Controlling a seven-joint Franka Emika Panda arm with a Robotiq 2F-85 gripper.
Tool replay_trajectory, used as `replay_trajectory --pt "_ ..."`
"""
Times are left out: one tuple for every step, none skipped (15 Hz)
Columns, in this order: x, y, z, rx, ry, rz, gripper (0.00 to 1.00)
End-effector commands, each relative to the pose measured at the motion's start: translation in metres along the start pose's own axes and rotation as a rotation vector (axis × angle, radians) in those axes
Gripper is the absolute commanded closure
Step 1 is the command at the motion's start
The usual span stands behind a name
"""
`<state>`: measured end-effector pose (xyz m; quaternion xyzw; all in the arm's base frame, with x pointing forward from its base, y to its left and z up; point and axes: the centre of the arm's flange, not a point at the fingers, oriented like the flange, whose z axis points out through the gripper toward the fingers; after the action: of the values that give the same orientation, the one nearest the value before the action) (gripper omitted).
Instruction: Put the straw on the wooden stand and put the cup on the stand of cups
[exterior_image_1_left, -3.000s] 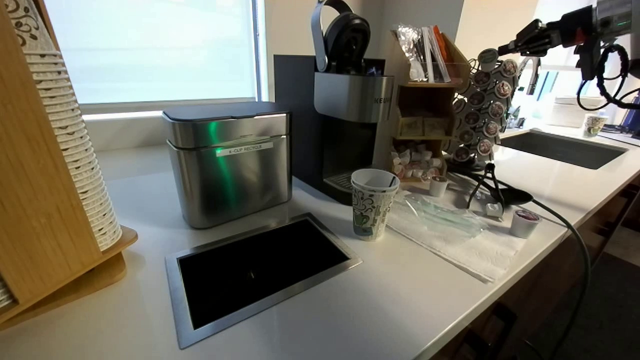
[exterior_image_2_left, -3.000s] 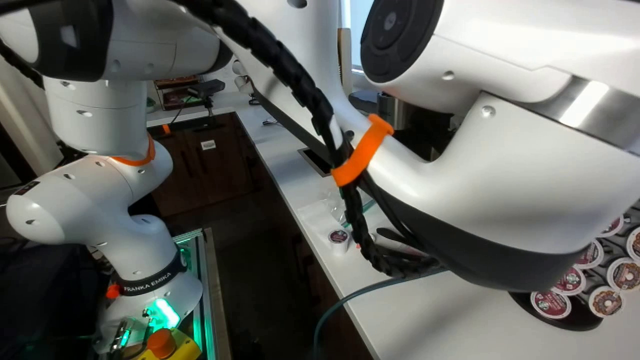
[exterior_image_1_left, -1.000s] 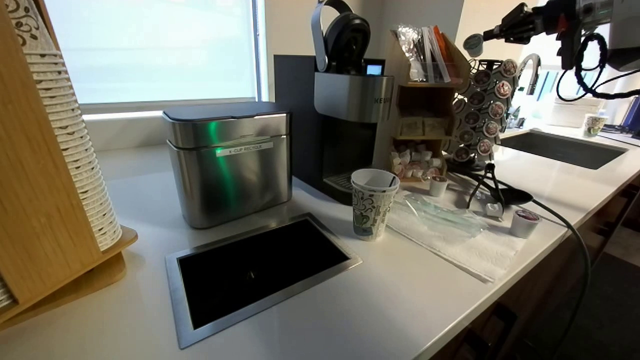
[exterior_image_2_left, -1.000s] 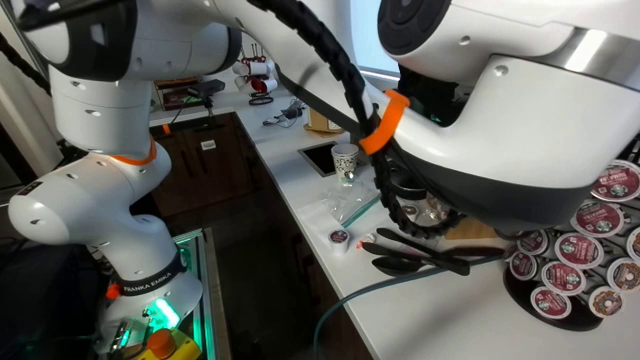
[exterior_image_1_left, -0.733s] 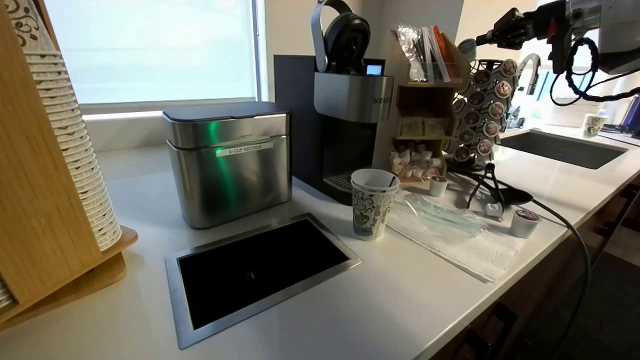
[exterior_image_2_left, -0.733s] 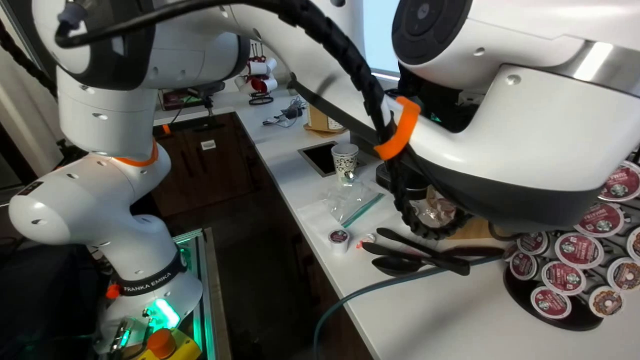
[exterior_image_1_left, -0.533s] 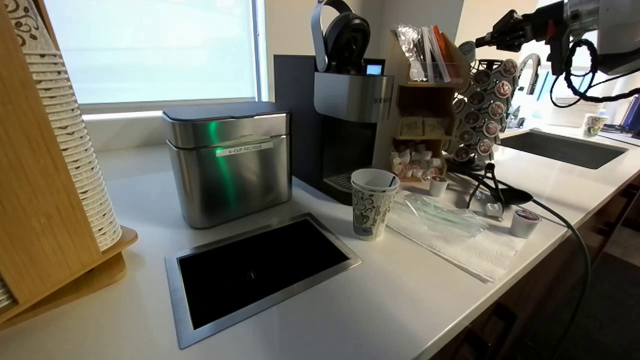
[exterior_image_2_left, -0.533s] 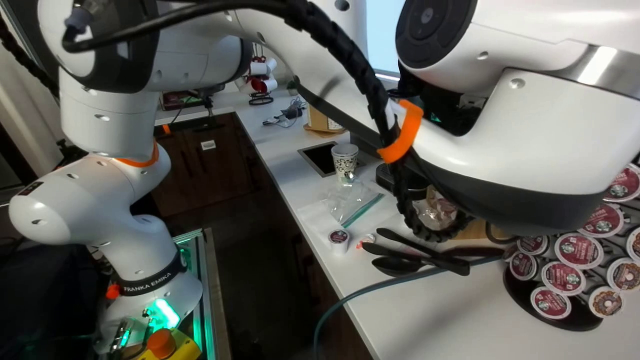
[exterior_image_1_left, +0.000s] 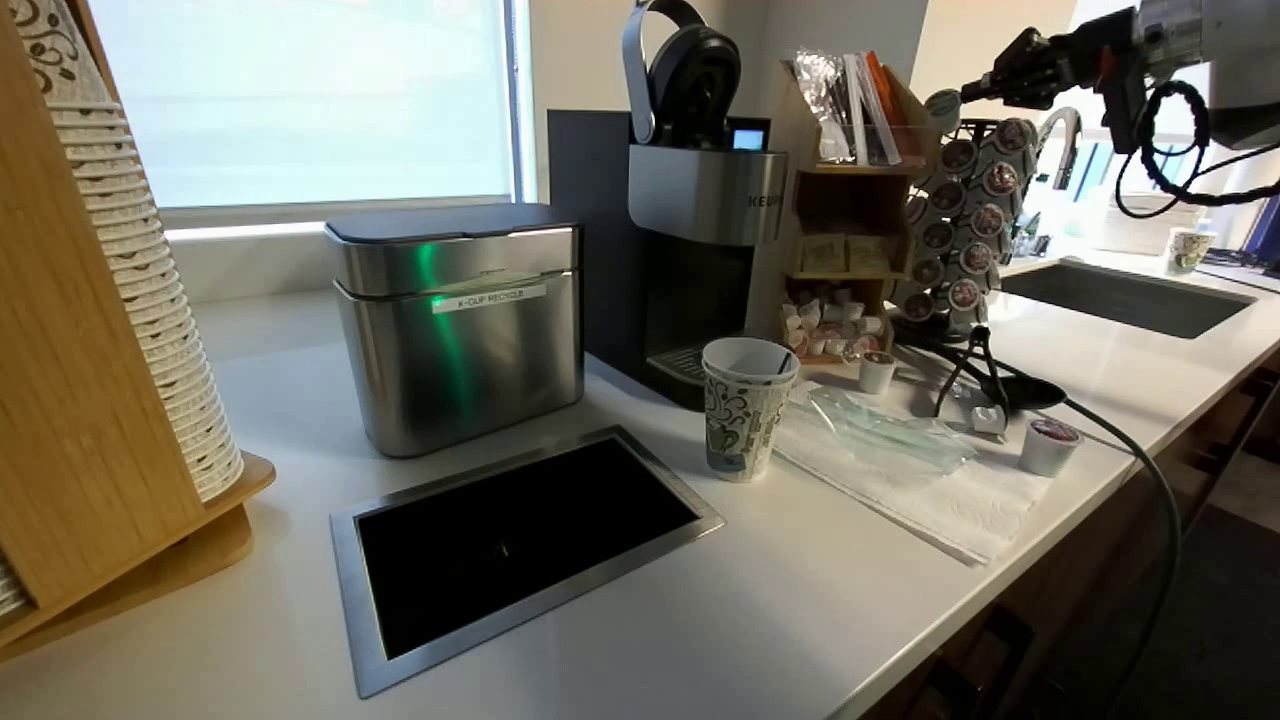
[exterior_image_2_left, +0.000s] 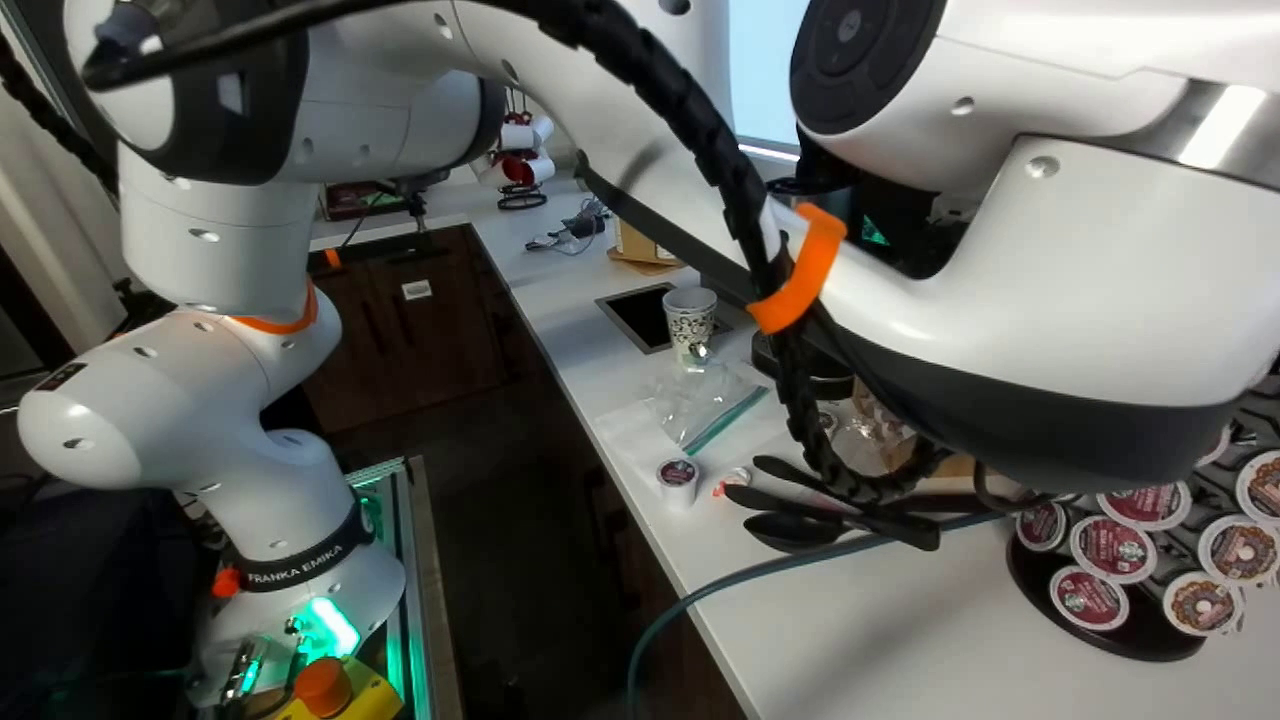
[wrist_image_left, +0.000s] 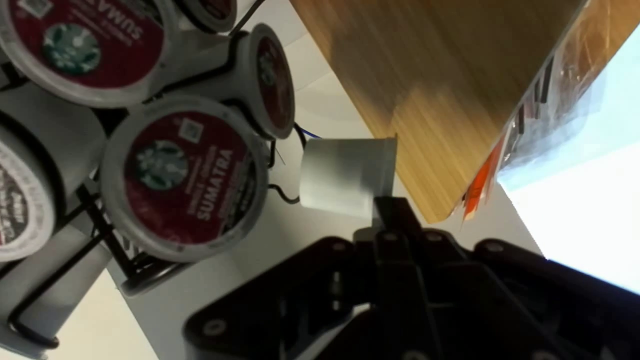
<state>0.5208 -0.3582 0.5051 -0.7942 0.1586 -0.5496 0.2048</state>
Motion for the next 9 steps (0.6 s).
replay_trajectory --pt "0.008 0.005 0.002 -0.054 -0.007 0.021 1.00" --pt "0.009 0.005 0.000 -0.064 -0.006 0.026 1.00" --pt "0.009 0.005 -0.001 -0.074 -0.003 0.028 1.00" --pt "0.008 0.005 -0.004 -0.090 -0.005 0.034 1.00" --pt "0.008 0.004 -0.007 -0.090 -0.011 0.035 1.00" --pt "0.006 0.003 -0.010 -0.095 -0.020 0.035 1.00" --pt "0.005 -0.001 -0.014 -0.086 -0.034 0.028 1.00" --pt "0.004 -0.003 -0.017 -0.083 -0.045 0.021 1.00" --pt "0.003 -0.004 -0.021 -0.085 -0.046 0.014 1.00"
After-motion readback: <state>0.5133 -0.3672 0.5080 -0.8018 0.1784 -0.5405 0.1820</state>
